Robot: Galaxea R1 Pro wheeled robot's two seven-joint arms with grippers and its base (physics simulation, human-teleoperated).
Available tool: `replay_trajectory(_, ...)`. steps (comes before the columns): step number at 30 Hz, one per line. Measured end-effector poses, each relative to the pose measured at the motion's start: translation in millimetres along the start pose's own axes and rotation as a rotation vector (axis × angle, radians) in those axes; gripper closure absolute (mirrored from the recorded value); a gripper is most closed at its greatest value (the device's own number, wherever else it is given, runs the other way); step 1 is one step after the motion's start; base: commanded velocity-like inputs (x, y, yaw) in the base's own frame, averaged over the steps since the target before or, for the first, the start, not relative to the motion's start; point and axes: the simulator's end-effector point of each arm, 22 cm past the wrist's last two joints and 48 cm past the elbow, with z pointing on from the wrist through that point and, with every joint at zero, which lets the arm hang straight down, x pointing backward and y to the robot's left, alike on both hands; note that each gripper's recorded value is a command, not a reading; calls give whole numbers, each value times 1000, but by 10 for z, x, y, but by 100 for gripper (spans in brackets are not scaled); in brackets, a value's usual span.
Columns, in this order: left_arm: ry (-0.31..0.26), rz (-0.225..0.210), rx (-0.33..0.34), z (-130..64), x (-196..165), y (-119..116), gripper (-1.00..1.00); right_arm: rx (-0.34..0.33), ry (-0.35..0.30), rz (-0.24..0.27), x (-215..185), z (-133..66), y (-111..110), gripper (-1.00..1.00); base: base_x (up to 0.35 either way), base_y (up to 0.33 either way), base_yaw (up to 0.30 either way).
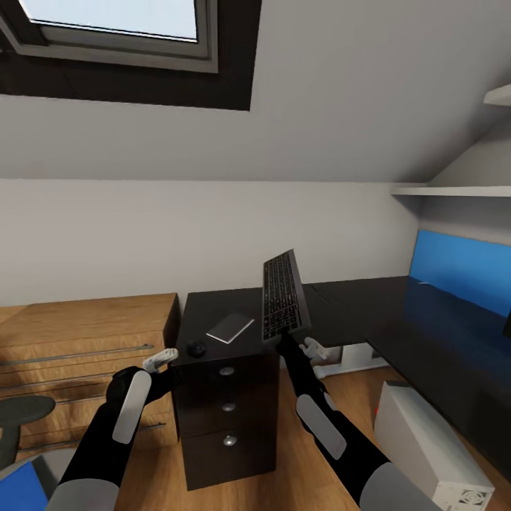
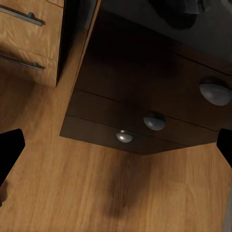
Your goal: In the bedroom, organize the workspace by keeping the computer under the desk, ensuring the monitor is on the desk, placing the keyboard on the desk next to the monitor, placing the mouse on the desk next to the keyboard, moving the folder from the swivel chair onto the desk next to the mouse, stacking the notebook on top of the folder with the pen on top of the notebook, and positioning the swivel chair next to the desk.
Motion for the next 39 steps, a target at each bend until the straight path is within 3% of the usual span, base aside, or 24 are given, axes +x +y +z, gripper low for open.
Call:
replay_trajectory(19, -30, -22, -1, 19, -50, 1, -100, -3, 2, -3, 1, 0, -7, 100, -83, -268, 0)
replay_trajectory(22, 1, -17, -14, 90, 65, 46, -100, -14, 16, -15, 60, -20, 25, 100, -34, -96, 0)
replay_trajectory(28, 138, 8, -81, 313, 559, 233, -100, -49, 26, -26, 33, -34, 222, 100, -4, -10, 0)
replay_trajectory(33, 134, -3, -72, 322, 651, 269, -100, 0, 62, -23, 206, -109, 12, 100, 0, 0, 0)
replay_trajectory(39, 175, -12, -121, 329, 857, 497, -100, -7, 52, -50, 160, -73, 23, 100, 0, 0, 0)
